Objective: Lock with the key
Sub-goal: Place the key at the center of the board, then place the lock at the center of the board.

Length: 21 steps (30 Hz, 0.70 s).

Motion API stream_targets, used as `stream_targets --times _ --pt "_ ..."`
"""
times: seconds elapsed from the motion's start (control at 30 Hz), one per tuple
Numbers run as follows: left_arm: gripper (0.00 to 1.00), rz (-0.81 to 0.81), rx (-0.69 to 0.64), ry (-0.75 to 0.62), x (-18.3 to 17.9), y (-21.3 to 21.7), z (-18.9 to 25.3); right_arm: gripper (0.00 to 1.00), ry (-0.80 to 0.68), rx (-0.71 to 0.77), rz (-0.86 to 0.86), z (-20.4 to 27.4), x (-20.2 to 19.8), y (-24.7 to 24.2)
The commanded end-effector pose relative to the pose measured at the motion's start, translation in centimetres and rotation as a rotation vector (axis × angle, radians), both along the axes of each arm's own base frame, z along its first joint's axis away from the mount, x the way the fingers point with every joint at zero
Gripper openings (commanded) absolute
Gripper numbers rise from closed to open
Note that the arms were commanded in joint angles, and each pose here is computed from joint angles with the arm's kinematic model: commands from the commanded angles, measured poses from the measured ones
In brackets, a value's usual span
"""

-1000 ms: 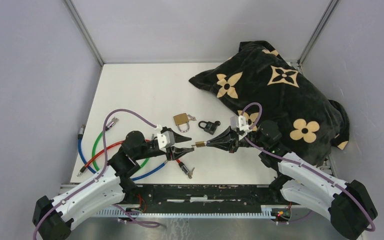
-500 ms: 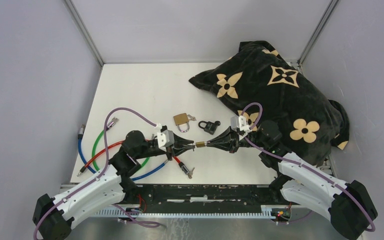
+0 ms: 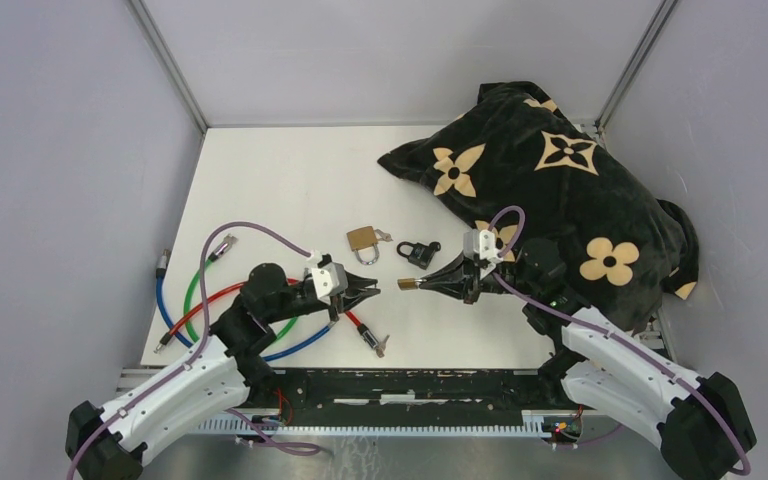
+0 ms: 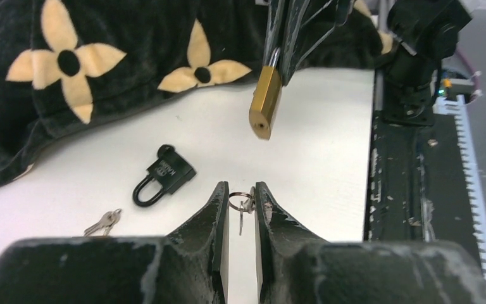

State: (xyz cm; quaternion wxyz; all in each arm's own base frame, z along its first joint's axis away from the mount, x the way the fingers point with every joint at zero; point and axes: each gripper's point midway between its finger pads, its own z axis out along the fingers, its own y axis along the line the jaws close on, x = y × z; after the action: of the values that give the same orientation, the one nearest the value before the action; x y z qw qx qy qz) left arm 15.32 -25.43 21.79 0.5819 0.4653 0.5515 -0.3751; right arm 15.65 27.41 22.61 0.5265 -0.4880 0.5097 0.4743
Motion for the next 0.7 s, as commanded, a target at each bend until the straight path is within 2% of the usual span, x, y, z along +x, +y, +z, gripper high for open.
stream_targets --times 0.0,0.17,0.4,0.67 --pt "0.02 0.075 0.08 -0.057 1.4 1.4 -1.5 0.0 -0.074 0.033 -0.037 2.5 0.8 -0.3" --pt "0.02 0.083 0.126 -0.084 1.8 1.8 -2.9 0.0 -0.072 -0.014 -0.119 2.0 2.4 -1.0" --pt "0.02 -0.1 0.095 -0.07 0.1 -1.0 -4.2 0.0 0.169 -0.168 -0.379 -4.1 6.3 -2.7" --pt "0.02 -0.205 0.147 -0.287 0.0 -6.4 -5.7 0.0 0.384 -0.28 -0.618 -10.9 7.5 -6.5"
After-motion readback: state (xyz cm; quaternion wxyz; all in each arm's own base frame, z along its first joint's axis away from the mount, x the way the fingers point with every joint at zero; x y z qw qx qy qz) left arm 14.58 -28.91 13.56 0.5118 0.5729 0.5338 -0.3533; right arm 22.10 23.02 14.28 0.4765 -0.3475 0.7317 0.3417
